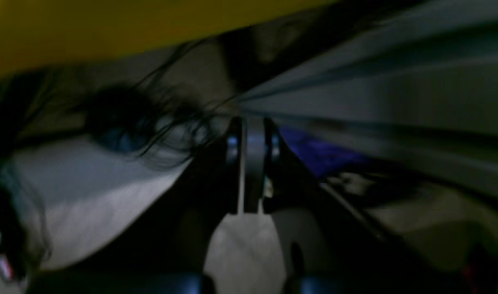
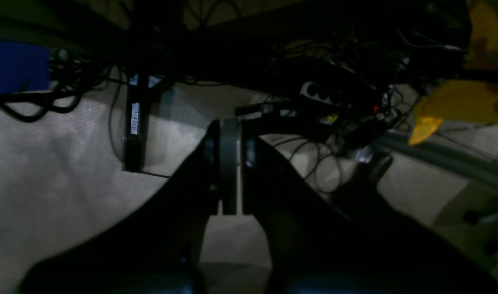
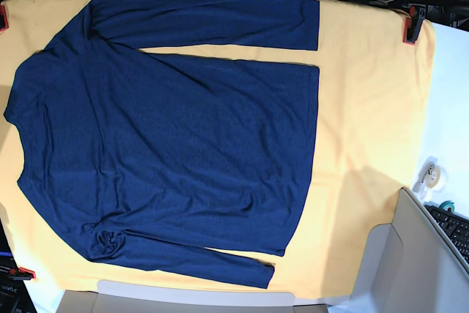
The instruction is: Fold the T-shirt properly
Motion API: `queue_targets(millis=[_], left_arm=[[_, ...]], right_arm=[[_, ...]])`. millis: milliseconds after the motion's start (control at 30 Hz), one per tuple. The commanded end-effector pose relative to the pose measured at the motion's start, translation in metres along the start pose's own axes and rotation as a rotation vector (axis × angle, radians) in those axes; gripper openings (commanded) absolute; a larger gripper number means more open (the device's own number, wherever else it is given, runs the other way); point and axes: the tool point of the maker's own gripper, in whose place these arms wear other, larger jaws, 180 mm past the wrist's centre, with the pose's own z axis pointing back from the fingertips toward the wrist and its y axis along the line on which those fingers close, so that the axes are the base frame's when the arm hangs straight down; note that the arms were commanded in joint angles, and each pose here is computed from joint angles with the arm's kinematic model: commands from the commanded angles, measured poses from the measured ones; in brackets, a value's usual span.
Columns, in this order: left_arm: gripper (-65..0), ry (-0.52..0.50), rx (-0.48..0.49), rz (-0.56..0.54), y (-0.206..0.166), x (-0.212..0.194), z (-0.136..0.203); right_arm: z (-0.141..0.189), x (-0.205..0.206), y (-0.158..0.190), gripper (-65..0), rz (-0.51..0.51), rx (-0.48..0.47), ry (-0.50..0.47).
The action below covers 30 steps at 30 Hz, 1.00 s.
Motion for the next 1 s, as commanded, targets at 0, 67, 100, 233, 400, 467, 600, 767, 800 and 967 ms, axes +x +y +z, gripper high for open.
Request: queue_targets(millis=[0,67,100,233,400,467,600,767,800,967], left_arm=[[-65.0,-0.005,-0.026,-0.013,-0.007,0.001,0.009],[-65.0,-0.009,-0.066,-0.039,-0.016,0.003,0.017],[-65.0,-0.015,-0.087,-0.050,-0.020,0.005,0.020],[-65.0,-0.040,-0.143,-0.084,-0.031,0.015,0.027],[-65.0,-0.057,-0.131,-0.093,-0.026,0.021,0.026],[-65.0,-0.064,-0.113,-0.095,-0.020,0.024,0.024],[-65.0,-0.135,-0.055,-0.081,-0.004,0.049,0.012],[-65.0,-0.213,0.031,-0.001,0.011,0.082,-0.004],[-65.0,-0.229,0.041,0.021,0.011,0.088,-0.006],[-64.9,-0.297,0.059,0.076,0.009,0.116,-0.015]], right_arm=[[0.008,0.010,0.001,-65.0,-0.016,0.012,-0.039],[0.016,0.022,0.008,-65.0,-0.054,0.075,-0.067],[0.021,0.030,0.012,-65.0,-0.089,0.113,-0.085],[0.038,0.055,0.021,-65.0,-0.214,0.227,-0.143],[0.058,0.093,0.015,-65.0,-0.263,0.292,-0.237],[0.060,0.104,-0.001,-65.0,-0.308,0.284,-0.274],[0.059,0.129,-0.038,-65.0,-0.452,0.278,-0.371],[0.054,0.149,-0.082,-65.0,-0.595,0.296,-0.385],[0.054,0.149,-0.086,-65.0,-0.633,0.316,-0.377],[0.054,0.143,-0.114,-65.0,-0.707,0.327,-0.364]])
